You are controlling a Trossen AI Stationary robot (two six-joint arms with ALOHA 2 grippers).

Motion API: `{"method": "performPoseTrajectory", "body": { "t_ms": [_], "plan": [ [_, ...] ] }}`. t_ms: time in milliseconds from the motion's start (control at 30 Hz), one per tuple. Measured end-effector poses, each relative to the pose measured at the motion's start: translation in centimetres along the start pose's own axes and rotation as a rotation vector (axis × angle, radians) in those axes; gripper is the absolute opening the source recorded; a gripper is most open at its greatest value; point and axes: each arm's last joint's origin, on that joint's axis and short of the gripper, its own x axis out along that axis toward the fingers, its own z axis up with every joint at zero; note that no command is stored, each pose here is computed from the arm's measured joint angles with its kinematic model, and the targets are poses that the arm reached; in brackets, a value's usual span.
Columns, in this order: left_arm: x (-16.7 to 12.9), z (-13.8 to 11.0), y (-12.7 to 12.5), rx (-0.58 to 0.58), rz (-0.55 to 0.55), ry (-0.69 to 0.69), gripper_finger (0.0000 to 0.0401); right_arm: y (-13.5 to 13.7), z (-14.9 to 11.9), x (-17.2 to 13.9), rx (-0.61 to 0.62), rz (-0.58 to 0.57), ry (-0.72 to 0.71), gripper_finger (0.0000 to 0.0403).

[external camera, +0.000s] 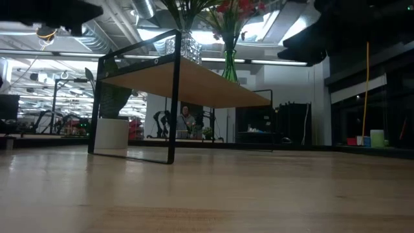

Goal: Pick and place flowers into a vace then onto a shelf
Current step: Return to Home Position

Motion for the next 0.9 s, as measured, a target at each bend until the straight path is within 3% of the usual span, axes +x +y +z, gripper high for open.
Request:
{"method": "performPoseTrajectory", "body": {
  "t_ms": [200, 500, 700, 900],
  "plan": [
    [-0.4, -2.3, 0.3, 0.022, 0.075, -0.122, 0.0002, -0.1, -0.9, -0.1, -0.001, -0.001, -0.001, 0.0327],
    [0.3, -4.1, 0.9, -0.005, 0.157, -0.101, 0.0002, -1.1, -3.3, -0.3, 0.000, -0.024, -0.055, 0.0327],
    [0.7, -6.2, 1.4, -0.029, 0.236, -0.060, 0.0002, -2.2, -3.4, -0.2, -0.012, -0.036, -0.074, 0.0327],
    [0.7, -6.3, 2.4, -0.040, 0.271, -0.060, 0.0001, -3.5, -3.3, 0.1, -0.029, 0.031, -0.088, 0.0327]
  ]
}}
